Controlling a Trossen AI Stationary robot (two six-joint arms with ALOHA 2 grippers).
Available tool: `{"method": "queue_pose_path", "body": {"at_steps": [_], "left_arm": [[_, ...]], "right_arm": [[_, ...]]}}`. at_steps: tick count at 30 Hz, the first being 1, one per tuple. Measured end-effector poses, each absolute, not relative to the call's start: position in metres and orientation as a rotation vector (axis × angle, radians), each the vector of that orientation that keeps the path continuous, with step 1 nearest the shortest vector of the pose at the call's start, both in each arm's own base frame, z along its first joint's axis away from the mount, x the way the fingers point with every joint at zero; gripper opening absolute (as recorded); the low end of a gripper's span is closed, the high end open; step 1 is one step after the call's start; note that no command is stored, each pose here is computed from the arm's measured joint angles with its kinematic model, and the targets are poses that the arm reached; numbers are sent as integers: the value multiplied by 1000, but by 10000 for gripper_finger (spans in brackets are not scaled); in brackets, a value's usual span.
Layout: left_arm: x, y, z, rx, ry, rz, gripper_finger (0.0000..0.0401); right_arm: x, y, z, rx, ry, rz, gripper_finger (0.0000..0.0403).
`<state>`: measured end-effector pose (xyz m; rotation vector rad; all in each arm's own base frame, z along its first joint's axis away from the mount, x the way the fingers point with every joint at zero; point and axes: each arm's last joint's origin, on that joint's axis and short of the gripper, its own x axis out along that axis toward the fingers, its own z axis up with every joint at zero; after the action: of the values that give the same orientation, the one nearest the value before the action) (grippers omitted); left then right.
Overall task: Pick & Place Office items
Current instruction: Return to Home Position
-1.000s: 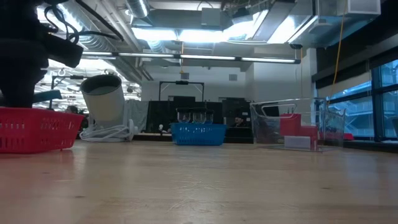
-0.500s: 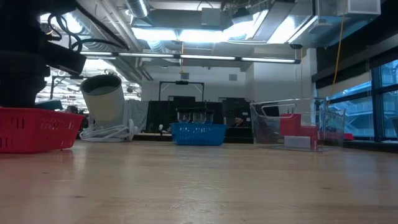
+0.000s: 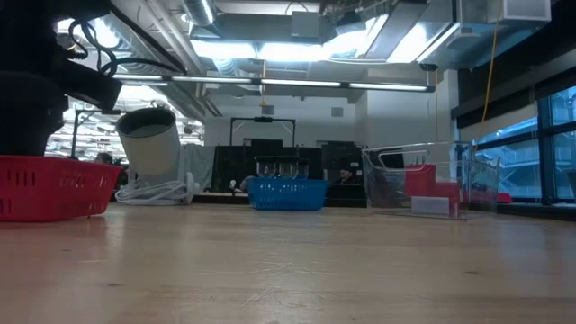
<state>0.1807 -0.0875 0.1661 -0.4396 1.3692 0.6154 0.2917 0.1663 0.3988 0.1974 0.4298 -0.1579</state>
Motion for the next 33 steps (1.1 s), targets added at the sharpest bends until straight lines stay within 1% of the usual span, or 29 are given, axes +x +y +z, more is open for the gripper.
{"method": "queue_pose_path", "body": {"at_steps": [4, 8, 13, 16, 20, 22, 27, 33], "left_arm": [[181, -89, 175, -436, 1402, 565, 213], [181, -88, 199, -388, 1411, 601, 209], [181, -86, 238, -322, 1342, 642, 199], [180, -87, 260, -290, 1263, 614, 199], [174, -89, 290, -262, 1127, 555, 198], [167, -87, 305, -274, 1051, 532, 198], [138, -73, 333, -330, 829, 520, 198], [99, -53, 347, -380, 618, 495, 198]], "right_arm": [[292, 166, 399, 197, 430, -158, 319], [292, 167, 399, 200, 435, -145, 319], [291, 170, 398, 176, 481, -26, 319], [290, 171, 398, 157, 499, 32, 319], [289, 170, 397, 126, 514, 39, 319], [289, 169, 396, 94, 520, 12, 319], [275, 154, 394, 6, 609, -78, 319], [261, 143, 397, -56, 668, -93, 319]]}}
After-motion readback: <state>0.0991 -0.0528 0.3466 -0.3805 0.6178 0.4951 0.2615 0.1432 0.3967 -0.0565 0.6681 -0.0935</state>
